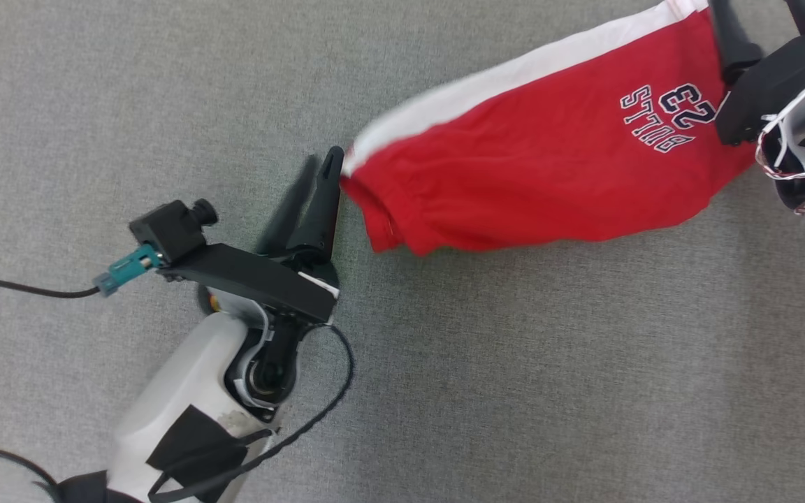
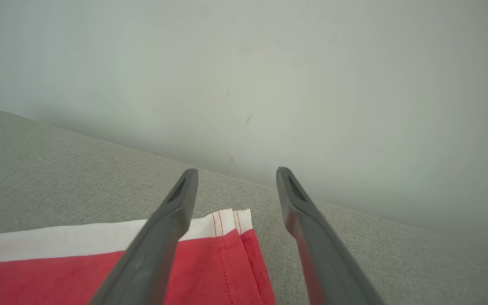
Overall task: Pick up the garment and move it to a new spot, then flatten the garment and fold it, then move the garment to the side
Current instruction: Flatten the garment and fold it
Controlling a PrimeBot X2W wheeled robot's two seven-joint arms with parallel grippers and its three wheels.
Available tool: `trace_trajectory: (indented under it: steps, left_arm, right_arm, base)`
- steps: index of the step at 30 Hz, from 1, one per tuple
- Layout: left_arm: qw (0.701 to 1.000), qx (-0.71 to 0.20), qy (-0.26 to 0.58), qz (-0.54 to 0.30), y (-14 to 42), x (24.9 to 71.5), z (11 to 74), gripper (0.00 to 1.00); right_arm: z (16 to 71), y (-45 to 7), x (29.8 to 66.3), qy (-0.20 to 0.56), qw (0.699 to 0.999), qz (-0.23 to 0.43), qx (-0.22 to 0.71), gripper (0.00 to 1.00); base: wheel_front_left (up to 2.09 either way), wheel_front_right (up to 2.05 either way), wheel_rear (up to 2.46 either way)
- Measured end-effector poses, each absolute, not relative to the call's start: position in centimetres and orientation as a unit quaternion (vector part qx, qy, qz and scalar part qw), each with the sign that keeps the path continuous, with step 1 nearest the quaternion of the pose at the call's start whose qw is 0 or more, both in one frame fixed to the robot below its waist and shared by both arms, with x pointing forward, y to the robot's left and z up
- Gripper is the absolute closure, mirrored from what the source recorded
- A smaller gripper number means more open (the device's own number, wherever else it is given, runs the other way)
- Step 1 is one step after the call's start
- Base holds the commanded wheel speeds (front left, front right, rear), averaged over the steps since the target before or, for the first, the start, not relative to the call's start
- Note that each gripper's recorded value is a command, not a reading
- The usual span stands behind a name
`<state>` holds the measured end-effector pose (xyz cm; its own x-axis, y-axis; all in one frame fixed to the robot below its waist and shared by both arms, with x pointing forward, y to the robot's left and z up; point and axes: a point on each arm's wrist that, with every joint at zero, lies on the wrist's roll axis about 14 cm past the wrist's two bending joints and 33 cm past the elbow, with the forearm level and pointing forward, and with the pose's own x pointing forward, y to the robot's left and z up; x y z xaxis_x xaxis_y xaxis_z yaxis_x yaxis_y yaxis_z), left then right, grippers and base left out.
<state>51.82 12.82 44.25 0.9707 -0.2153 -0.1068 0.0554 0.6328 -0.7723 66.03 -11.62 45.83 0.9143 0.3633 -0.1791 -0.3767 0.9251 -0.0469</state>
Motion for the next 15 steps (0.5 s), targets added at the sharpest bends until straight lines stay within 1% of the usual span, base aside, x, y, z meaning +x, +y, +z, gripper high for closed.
trace_trajectory:
  steps: [1, 2, 6, 9, 15]
  left_arm:
    - [0.904, -0.412, 0.092, -0.072, 13.2, 51.9, 44.3, 0.00]
    - [0.921, -0.374, 0.088, -0.066, 14.0, 51.8, 44.4, 0.00]
    - [0.952, -0.293, 0.062, -0.061, 15.3, 51.0, 45.6, 0.00]
    - [0.967, -0.246, 0.032, -0.057, 15.7, 49.6, 47.1, 0.00]
    - [0.981, -0.190, -0.006, -0.041, 15.6, 45.3, 48.8, 0.00]
  right_arm:
    - [46.2, -11.6, 66.0, 0.079, 0.978, 0.189, -0.040, 0.00]
    - [47.1, -11.6, 65.9, 0.070, 0.979, 0.186, -0.037, 0.00]
    - [50.3, -12.6, 65.5, 0.025, 0.984, 0.177, -0.019, 0.00]
    - [48.8, -13.3, 63.1, 0.036, 0.984, 0.174, -0.008, 0.00]
    - [46.2, -14.6, 58.3, 0.068, 0.984, 0.166, 0.006, 0.00]
  base:
    - [0.00, 0.00, 0.00]
    - [0.00, 0.00, 0.00]
    - [0.00, 0.00, 0.00]
    - [0.00, 0.00, 0.00]
    - [0.00, 0.00, 0.00]
